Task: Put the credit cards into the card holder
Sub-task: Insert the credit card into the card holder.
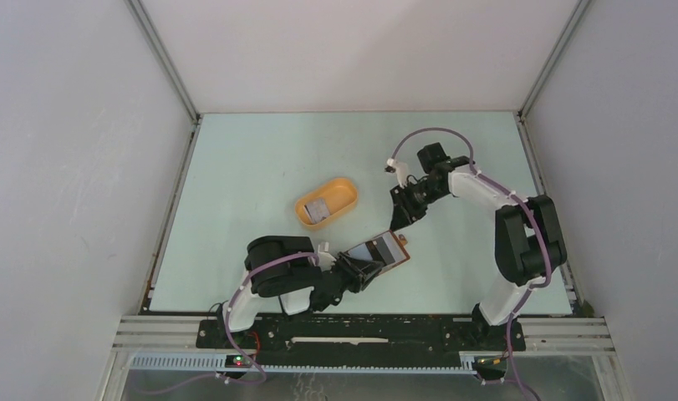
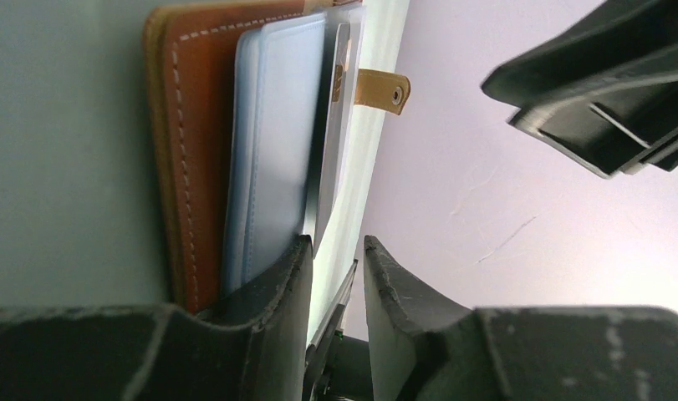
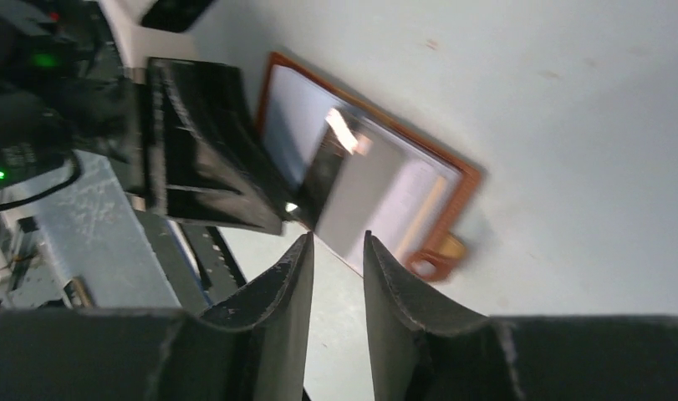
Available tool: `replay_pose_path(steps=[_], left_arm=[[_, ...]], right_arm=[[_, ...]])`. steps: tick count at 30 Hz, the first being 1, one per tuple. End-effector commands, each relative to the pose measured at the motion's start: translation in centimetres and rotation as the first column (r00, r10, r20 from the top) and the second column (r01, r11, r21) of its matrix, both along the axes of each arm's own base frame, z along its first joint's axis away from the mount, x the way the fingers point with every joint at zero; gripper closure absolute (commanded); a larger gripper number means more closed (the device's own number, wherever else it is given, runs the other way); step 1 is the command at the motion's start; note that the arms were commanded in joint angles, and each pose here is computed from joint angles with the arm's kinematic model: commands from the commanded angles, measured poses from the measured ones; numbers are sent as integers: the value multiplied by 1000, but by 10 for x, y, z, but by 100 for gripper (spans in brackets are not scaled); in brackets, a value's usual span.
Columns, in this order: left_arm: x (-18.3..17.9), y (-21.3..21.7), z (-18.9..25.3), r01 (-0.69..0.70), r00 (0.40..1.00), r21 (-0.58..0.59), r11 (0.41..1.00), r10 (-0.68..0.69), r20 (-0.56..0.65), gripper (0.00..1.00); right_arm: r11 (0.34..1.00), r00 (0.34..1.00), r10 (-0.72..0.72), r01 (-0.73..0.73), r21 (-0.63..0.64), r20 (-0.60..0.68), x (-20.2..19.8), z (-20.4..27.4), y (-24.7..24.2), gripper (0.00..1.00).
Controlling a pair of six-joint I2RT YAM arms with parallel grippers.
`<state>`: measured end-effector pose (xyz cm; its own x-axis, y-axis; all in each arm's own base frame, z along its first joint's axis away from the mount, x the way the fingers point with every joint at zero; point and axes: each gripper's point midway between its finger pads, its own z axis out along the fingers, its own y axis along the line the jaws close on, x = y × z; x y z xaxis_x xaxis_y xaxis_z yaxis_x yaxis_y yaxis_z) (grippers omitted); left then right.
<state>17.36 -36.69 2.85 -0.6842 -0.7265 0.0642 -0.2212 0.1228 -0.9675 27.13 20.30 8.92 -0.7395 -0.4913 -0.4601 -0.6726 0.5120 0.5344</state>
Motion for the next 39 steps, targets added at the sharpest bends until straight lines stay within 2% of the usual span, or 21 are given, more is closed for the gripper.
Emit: replay_pose_path(steps=[1, 3, 6, 9, 16, 22, 32, 39], left_arm=[[-5, 3, -5, 24, 1000, 19, 1000, -24, -11, 66], [-4, 3, -6, 24, 1000, 21, 999, -24, -11, 66], [-4, 4, -6, 25, 1000, 22, 999, -25, -9, 66], [-4, 4, -5, 26, 1000, 22, 999, -26, -5, 66], [-4, 4, -6, 27, 1000, 24, 999, -26, -7, 66], [-4, 4, -8, 29, 1000, 27, 999, -29, -10, 65], [-4, 3, -11, 35, 999, 27, 999, -34, -19, 64], [-3, 5, -13, 29, 999, 32, 999, -28, -25, 64]], right_arm=[[985, 995, 94, -91, 146, -18, -21, 22, 54, 65], [986, 994, 111, -108, 124, -14, -25, 15, 71, 67], [993, 993, 112, -111, 48, -28, -27, -3, 90, 76], [993, 993, 110, -112, -41, -51, -27, -24, 97, 88], [958, 984, 175, -166, -232, 18, -34, -57, 94, 89], [925, 977, 204, -169, -341, 68, -34, -69, 80, 89], [899, 965, 222, -146, -412, 142, -26, -63, 60, 88], [888, 963, 244, -174, -426, 116, -29, -63, 46, 87]])
